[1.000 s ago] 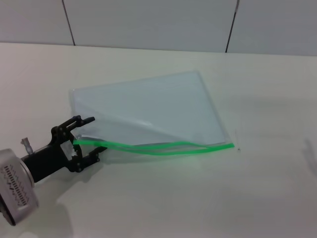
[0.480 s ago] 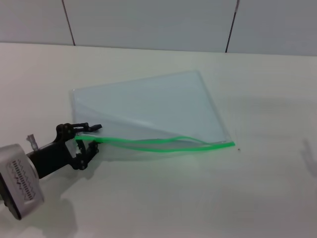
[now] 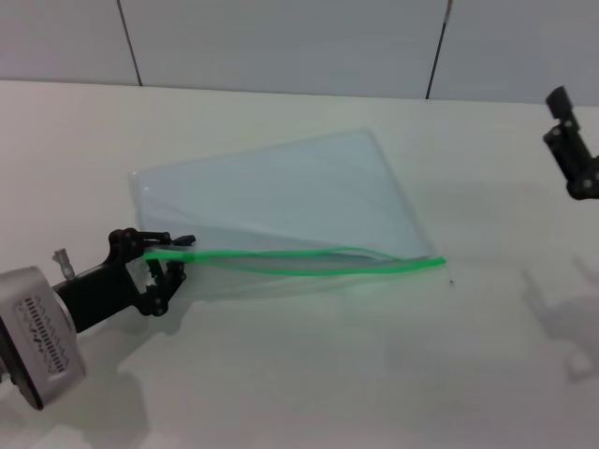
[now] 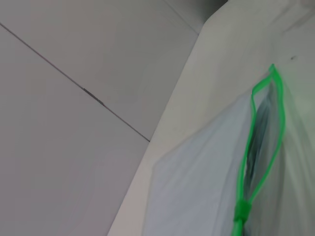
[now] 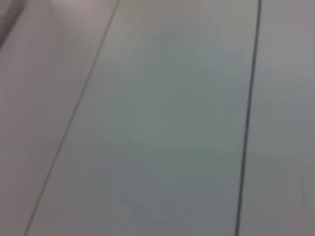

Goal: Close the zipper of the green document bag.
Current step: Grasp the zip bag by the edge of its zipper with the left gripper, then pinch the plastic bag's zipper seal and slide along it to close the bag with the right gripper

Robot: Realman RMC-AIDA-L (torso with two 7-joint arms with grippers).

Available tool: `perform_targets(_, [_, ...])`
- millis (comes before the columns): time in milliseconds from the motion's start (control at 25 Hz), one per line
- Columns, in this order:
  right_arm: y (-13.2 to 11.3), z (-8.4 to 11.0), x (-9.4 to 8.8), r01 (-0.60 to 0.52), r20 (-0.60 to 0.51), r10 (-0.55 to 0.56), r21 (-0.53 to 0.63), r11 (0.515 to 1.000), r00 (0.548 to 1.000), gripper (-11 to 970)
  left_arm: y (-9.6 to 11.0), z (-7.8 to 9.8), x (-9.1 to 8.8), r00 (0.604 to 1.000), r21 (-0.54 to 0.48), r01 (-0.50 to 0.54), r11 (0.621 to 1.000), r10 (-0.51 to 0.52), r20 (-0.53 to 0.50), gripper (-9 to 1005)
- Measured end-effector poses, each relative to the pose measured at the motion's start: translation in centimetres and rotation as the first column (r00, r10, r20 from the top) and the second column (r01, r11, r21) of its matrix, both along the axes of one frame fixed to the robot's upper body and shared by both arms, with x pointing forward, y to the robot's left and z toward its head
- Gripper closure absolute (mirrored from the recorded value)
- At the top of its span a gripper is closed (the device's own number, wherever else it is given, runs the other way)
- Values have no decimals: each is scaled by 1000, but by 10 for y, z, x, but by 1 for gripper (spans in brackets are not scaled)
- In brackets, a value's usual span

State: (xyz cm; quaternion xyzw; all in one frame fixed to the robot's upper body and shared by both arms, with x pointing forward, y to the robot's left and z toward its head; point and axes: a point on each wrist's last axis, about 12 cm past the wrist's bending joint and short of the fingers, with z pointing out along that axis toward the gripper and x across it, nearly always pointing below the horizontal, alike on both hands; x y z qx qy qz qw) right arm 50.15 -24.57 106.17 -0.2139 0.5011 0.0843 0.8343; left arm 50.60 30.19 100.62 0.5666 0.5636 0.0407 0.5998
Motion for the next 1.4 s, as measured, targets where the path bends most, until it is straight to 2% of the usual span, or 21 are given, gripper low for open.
perform_targets(560, [9, 0, 6, -83, -5, 83, -72, 994, 997, 309, -5, 3, 4, 1000, -7, 12, 1000, -12, 21, 915])
perform_targets(760, [24, 1, 11, -229, -10, 231, -174, 958, 973, 311, -9, 5, 7, 999, -36, -1, 999, 2, 34, 927])
perform_targets(840, [33, 1, 15, -296, -25, 298, -223, 929, 954, 312, -11, 6, 7, 999, -23, 15, 1000, -14, 50, 931])
perform_targets(1000, [57, -1, 23, -434, -85, 432, -337, 835, 898, 313, -19, 7, 7, 994, 3, 71, 997, -71, 83, 939])
perform_targets(1040, [63, -2, 25, -464, -103, 460, -362, 809, 882, 314, -22, 7, 7, 992, 5, 91, 996, -91, 84, 939])
perform_targets(1080, [74, -4, 27, -513, -130, 507, -406, 756, 852, 314, -26, 7, 7, 990, 6, 116, 993, -116, 83, 940])
perform_targets(1120, [74, -4, 27, -513, -130, 507, -406, 756, 852, 314, -28, 7, 7, 987, 7, 136, 991, -136, 81, 940])
perform_targets(1240, [86, -5, 27, -572, -165, 569, -468, 674, 805, 316, -35, 9, 9, 981, 6, 180, 984, -180, 77, 941])
perform_targets(1400, [98, -11, 29, -605, -222, 591, -528, 596, 775, 317, -39, 11, 9, 976, -8, 201, 980, -200, 85, 941])
